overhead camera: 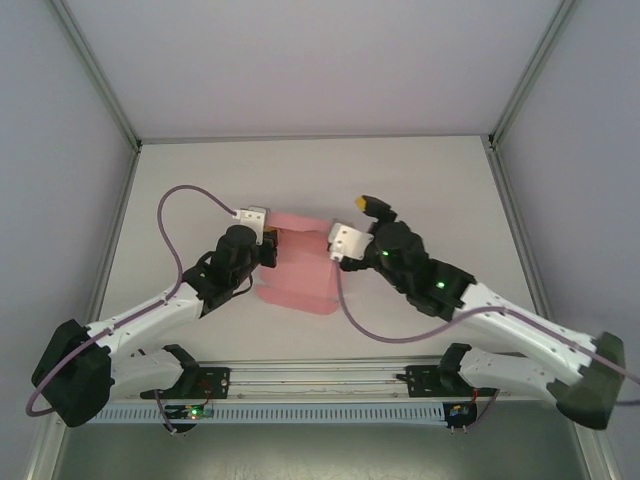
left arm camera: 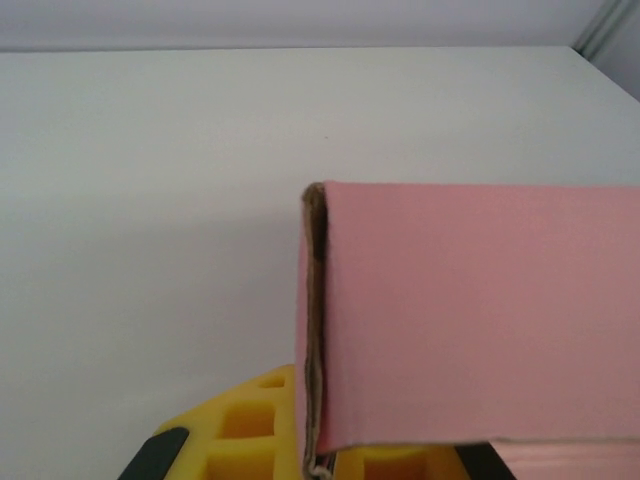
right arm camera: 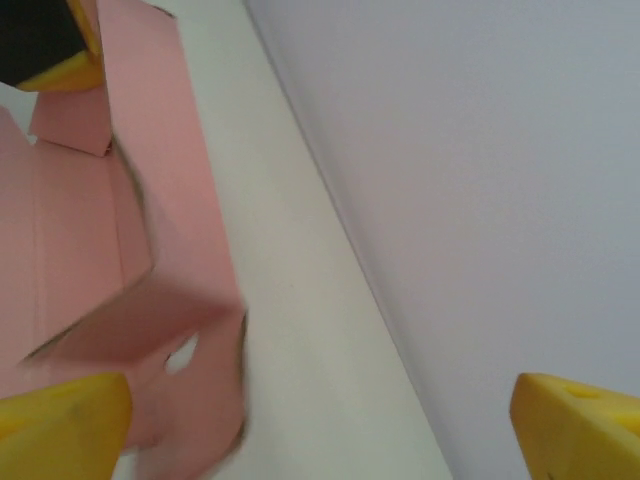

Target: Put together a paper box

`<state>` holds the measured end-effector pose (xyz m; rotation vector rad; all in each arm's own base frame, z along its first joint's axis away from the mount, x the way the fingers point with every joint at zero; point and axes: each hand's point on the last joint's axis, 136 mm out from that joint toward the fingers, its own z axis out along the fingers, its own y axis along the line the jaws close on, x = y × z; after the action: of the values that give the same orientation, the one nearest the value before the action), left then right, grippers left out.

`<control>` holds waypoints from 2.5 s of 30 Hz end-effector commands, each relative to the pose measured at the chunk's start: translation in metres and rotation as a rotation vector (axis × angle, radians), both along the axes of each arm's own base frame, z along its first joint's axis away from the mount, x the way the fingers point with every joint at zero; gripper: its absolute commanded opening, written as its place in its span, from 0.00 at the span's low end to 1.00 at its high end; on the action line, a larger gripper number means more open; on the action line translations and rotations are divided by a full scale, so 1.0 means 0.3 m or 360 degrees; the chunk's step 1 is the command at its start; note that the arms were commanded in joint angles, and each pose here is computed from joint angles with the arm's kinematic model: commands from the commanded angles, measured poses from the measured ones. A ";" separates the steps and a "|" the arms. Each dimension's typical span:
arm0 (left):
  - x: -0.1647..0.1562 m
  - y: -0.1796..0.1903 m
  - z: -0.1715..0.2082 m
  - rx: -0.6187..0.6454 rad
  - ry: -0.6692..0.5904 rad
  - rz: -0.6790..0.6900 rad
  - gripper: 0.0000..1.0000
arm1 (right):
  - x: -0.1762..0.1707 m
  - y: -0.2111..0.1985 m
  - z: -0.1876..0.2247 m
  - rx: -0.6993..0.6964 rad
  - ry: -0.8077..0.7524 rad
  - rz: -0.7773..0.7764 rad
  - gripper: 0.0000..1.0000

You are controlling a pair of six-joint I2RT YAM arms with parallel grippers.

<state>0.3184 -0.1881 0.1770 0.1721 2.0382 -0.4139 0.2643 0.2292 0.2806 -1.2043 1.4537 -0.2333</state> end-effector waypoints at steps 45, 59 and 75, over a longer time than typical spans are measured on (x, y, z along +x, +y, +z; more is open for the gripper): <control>0.020 0.082 0.186 -0.0601 0.0061 0.0299 0.00 | 0.252 -0.032 0.033 0.1152 0.0355 -0.0564 0.98; 0.036 0.086 0.154 -0.0444 0.0056 0.0294 0.00 | 0.200 -0.002 -0.058 0.0736 0.0465 -0.0523 0.98; 0.039 0.033 0.117 -0.0186 0.0002 0.0048 0.00 | 0.134 0.124 0.224 0.0931 0.0669 -0.0077 0.98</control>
<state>0.3281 -0.1718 0.2030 0.0070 2.0462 -0.4943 0.2985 0.2480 0.3583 -0.7058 1.6742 0.3530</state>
